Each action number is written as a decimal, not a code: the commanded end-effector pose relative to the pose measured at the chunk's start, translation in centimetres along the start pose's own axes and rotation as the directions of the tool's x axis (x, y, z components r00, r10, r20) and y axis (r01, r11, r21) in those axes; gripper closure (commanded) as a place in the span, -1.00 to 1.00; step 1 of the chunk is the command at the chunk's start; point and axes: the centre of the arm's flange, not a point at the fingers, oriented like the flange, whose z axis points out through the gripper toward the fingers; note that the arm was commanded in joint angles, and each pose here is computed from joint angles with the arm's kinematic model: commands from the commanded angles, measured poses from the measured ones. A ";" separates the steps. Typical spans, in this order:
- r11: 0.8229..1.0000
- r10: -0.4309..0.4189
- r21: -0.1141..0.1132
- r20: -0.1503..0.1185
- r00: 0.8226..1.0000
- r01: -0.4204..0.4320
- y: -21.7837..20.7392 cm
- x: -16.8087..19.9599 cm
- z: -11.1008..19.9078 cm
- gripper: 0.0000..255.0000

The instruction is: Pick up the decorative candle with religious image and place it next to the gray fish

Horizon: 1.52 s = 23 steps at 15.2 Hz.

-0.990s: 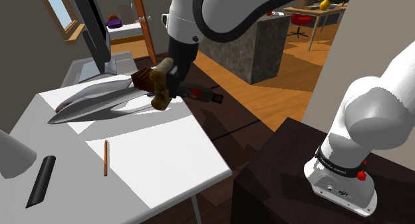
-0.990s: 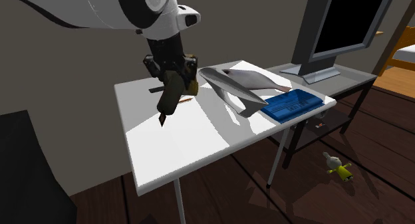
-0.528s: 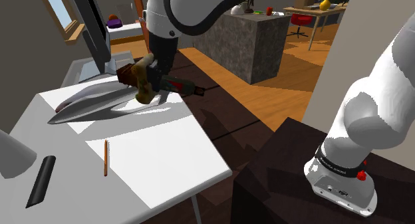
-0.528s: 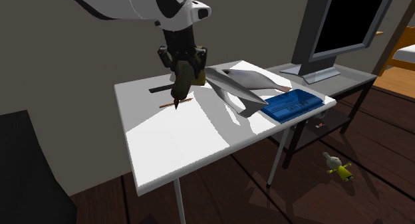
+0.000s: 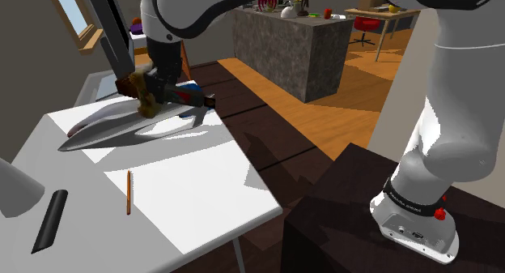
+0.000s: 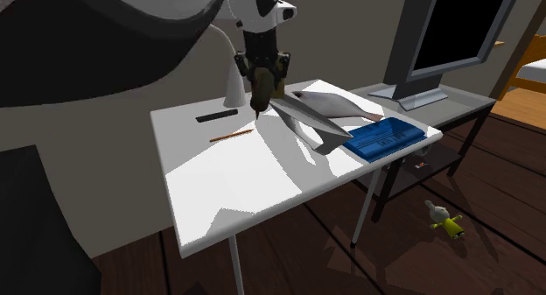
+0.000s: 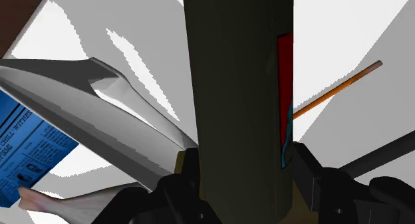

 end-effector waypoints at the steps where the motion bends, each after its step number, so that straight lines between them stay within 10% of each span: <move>1: 1.000 0.001 -0.001 -0.002 1.000 -0.001 0.6 2.5 0.8 1.00; 23: 1.000 0.001 -0.001 -0.002 1.000 -0.001 1.5 3.0 11.5 1.00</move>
